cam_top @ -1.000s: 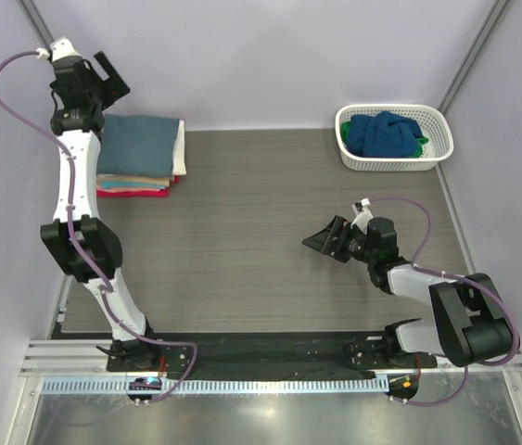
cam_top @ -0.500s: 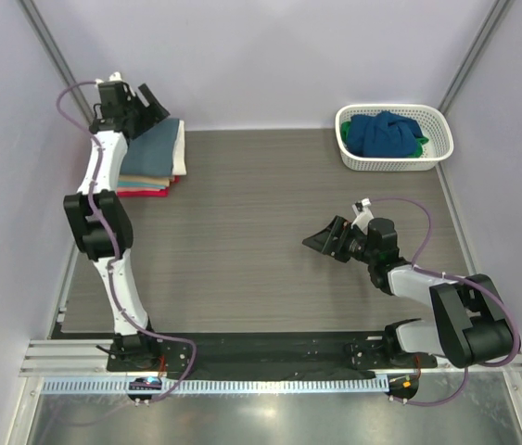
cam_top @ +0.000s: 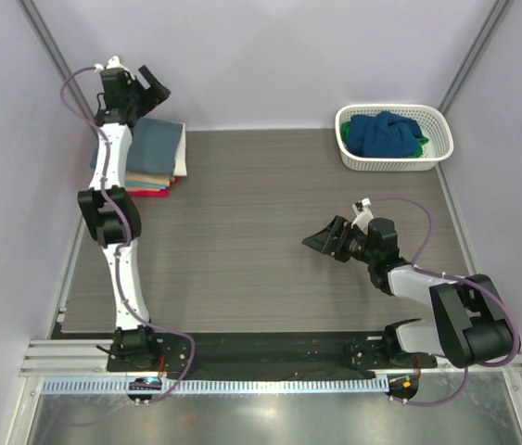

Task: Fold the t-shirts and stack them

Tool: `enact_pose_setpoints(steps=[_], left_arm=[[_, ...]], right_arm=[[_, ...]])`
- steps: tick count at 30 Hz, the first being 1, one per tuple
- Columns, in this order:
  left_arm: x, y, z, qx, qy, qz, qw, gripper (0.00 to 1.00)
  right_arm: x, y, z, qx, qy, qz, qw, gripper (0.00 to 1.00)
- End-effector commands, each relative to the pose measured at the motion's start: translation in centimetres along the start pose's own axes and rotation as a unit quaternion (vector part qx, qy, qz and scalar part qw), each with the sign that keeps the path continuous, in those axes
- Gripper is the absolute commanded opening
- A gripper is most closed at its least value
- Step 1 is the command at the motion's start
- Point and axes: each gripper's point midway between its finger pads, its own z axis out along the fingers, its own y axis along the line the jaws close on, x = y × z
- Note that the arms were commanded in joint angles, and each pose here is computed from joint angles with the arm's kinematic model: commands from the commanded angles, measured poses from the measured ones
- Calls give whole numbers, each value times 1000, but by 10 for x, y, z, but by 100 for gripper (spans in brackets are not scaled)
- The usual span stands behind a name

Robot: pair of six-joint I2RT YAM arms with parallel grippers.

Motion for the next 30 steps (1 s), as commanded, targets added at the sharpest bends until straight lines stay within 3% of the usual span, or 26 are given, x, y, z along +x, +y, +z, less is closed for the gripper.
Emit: enact_pose_setpoints(steps=[1,4,9,13,21,25,30], left_arm=[[-91,-63,-68,44,-115,16,992,92],[-115,-90,-116,54,-147,22,987,96],[-97,-114,-181,66,-130,10,989,97],[-45,-96,-232,37,-96,-15,995,100],[102,-13,-332,-46,-35,-29,998,100],[152,15,-367,-67,-22,-39,997,100],[188,37,-389,-83,-10,-25,996,100]], right_arm=[[-10,11,0,-24,-19,-17,999,85],[-11,11,0,-23,-20,-17,999,85],[-12,13,-2,-24,-24,-21,999,86],[-14,13,-5,-18,-33,-24,999,86],[-13,9,-4,-10,-29,-15,999,86],[-12,7,-3,-3,-26,-13,1000,87],[-13,4,0,5,-22,-9,1000,87]])
